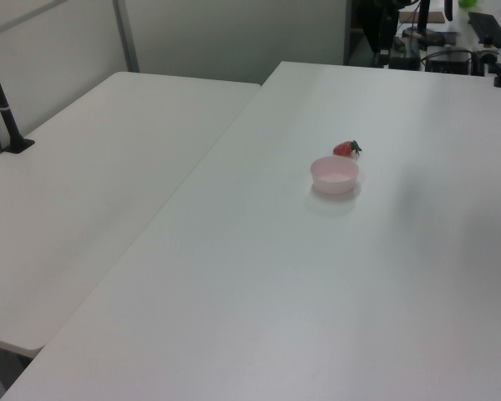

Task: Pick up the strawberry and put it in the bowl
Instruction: 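Move the open gripper down over the red strawberry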

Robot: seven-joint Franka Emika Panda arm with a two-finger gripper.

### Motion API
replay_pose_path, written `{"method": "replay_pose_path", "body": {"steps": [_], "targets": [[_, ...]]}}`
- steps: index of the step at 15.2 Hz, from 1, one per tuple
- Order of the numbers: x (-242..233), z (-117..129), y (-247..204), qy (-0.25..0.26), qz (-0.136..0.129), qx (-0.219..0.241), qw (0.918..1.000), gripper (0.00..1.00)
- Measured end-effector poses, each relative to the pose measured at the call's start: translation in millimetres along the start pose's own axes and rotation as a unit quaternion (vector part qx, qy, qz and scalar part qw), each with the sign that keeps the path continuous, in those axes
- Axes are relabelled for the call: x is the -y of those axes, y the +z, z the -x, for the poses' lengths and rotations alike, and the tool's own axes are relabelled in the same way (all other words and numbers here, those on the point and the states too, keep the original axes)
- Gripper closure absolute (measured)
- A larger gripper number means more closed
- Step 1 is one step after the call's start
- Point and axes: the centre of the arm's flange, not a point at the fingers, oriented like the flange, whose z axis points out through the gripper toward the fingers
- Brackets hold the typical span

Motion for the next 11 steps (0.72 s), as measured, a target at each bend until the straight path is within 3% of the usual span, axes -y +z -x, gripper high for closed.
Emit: {"method": "replay_pose_path", "body": {"steps": [2,6,11], "targets": [[-17,-13,32,0.018,0.003,0.001,0.9998,0.01],[-43,-33,88,0.140,0.011,-0.008,0.9900,0.00],[-51,-59,178,0.168,0.019,-0.017,0.9854,0.00]]}}
